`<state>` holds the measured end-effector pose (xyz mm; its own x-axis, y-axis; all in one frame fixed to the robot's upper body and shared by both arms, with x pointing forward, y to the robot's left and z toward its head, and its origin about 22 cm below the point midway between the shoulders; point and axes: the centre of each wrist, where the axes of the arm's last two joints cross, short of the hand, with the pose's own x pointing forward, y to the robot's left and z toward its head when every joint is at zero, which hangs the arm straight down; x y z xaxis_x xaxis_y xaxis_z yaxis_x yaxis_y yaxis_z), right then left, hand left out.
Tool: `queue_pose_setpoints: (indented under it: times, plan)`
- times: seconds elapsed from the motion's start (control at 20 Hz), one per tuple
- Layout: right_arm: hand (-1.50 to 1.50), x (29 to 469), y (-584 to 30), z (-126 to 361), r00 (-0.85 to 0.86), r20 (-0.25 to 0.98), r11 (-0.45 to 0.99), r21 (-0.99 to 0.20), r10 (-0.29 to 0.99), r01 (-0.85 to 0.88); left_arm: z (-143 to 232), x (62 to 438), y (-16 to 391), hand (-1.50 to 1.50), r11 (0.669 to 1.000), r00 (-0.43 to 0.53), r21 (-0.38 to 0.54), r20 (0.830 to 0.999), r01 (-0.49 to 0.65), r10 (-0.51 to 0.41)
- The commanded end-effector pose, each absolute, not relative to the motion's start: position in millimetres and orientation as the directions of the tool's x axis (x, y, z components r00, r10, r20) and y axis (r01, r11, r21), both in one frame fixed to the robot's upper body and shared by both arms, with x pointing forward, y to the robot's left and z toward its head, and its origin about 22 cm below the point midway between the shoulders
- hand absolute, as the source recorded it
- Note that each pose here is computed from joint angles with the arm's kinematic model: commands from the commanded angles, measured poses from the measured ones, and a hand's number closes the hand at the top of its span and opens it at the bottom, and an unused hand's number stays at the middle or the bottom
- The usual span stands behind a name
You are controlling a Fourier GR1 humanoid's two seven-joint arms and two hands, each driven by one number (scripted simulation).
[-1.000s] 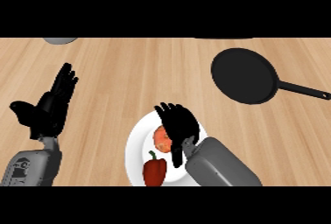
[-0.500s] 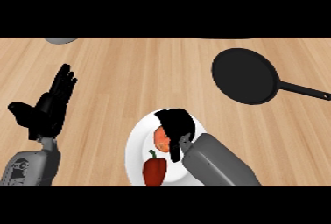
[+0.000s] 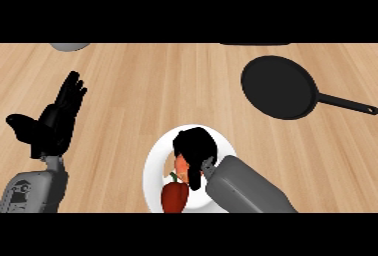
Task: Pick the squash from the plate and place it in the pan
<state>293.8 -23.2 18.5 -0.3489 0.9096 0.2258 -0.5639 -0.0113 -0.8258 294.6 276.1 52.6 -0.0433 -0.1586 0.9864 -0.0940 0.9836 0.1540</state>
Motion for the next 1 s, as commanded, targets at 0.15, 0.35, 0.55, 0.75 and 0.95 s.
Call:
queue_pose_setpoints:
  times: [0.15, 0.35, 0.55, 0.75, 0.95]
  plan:
    - [1.50, 287.2, -27.3, 19.7, -0.309, 0.238, 0.047, -0.854, 0.921, -0.518, 57.4, 282.8, 276.3, 0.00, 0.982, -0.047, 0.152, 0.986, -0.110, -0.158]
    - [1.50, 272.1, -5.6, 34.0, -0.155, 0.213, 0.108, -0.855, 0.965, -0.507, 41.0, 301.2, 274.5, 0.00, 0.984, -0.038, 0.149, 0.987, -0.093, -0.153]
    - [1.50, 268.5, 8.0, 51.2, -0.121, 0.252, 0.214, -0.940, 0.960, -0.266, 52.7, 308.3, 260.6, 0.00, 0.985, -0.054, 0.154, 0.986, -0.084, -0.158]
    - [1.50, 247.5, 19.0, 92.7, -0.172, 0.289, 0.285, -0.957, 0.942, -0.048, 55.0, 303.5, 278.8, 0.00, 0.982, -0.035, 0.155, 0.987, -0.109, -0.159]
    - [1.50, 256.7, 4.4, 118.5, -0.113, 0.351, 0.361, -0.929, 0.930, 0.082, 41.5, 288.9, 279.2, 0.00, 0.982, -0.034, 0.158, 0.986, -0.105, -0.163]
